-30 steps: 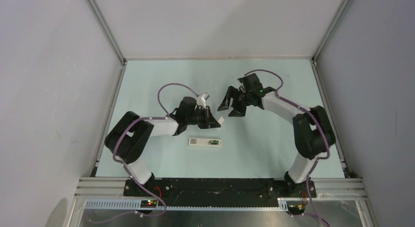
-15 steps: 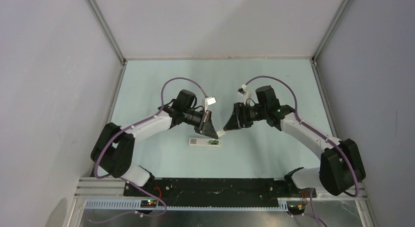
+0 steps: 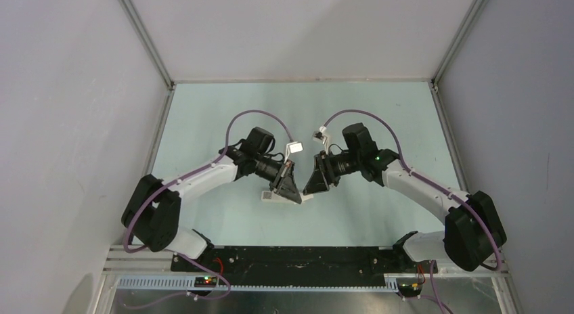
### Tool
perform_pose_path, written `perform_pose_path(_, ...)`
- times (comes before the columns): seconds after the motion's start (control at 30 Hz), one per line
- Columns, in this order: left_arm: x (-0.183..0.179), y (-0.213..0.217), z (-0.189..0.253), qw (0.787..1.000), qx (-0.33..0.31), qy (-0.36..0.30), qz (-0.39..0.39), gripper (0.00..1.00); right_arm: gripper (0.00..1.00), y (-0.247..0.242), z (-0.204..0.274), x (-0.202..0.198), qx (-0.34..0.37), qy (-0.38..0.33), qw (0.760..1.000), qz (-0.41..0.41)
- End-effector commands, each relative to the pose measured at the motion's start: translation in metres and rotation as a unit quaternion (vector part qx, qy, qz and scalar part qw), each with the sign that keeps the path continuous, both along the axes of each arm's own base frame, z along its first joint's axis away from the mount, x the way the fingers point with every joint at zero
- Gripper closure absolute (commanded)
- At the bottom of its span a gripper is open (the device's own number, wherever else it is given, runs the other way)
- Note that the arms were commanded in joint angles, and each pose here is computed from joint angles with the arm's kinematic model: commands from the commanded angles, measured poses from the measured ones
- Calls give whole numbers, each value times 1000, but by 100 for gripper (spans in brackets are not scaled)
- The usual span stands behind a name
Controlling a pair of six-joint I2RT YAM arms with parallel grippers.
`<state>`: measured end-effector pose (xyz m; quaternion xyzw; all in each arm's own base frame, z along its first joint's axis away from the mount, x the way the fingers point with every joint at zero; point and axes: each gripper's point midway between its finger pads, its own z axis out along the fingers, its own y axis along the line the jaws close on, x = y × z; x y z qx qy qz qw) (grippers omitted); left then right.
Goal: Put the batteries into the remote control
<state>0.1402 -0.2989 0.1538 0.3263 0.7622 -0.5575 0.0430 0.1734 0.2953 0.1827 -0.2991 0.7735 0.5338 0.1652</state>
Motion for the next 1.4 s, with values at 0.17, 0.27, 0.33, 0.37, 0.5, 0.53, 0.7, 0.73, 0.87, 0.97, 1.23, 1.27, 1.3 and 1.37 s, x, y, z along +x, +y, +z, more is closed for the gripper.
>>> perform_pose_path(0.17,0,-3,29,998,-41,-41,-18,97,39,-6,11,-8,36,13,999,21)
perform_pose_path(0.27,3,-4,32,998,-44,-51,-17,98,47,-7,10,-7,41,26,999,25)
perform_pose_path(0.33,5,-5,34,997,-45,-55,-15,98,52,-7,9,-7,41,30,998,26)
perform_pose_path(0.37,6,-6,36,997,-46,-58,-15,98,53,-6,9,-6,41,29,998,26)
perform_pose_path(0.5,8,-7,38,997,-48,-60,-14,98,59,-4,7,-4,44,36,998,26)
perform_pose_path(0.53,8,-7,38,997,-49,-59,-15,98,59,-3,6,-4,44,38,998,27)
perform_pose_path(0.7,10,-5,38,997,-49,-60,-11,98,83,-1,6,-1,51,49,997,20)
perform_pose_path(0.73,11,-4,39,997,-50,-63,-9,97,87,-1,9,2,58,51,997,17)
perform_pose_path(0.87,18,1,39,996,-45,-77,10,67,100,-1,12,3,66,55,996,13)
perform_pose_path(0.97,30,6,43,992,-33,-117,39,38,100,-2,16,4,70,53,996,9)
perform_pose_path(1.23,92,54,32,917,79,-359,154,32,100,-24,-9,24,26,95,992,-76)
perform_pose_path(1.27,93,61,22,910,95,-374,150,31,100,-26,-12,24,21,102,991,-82)
perform_pose_path(1.3,93,65,21,896,94,-415,125,30,100,-29,-17,26,15,107,990,-92)
perform_pose_path(1.37,87,71,9,872,90,-476,64,24,100,-32,-22,26,7,117,988,-100)
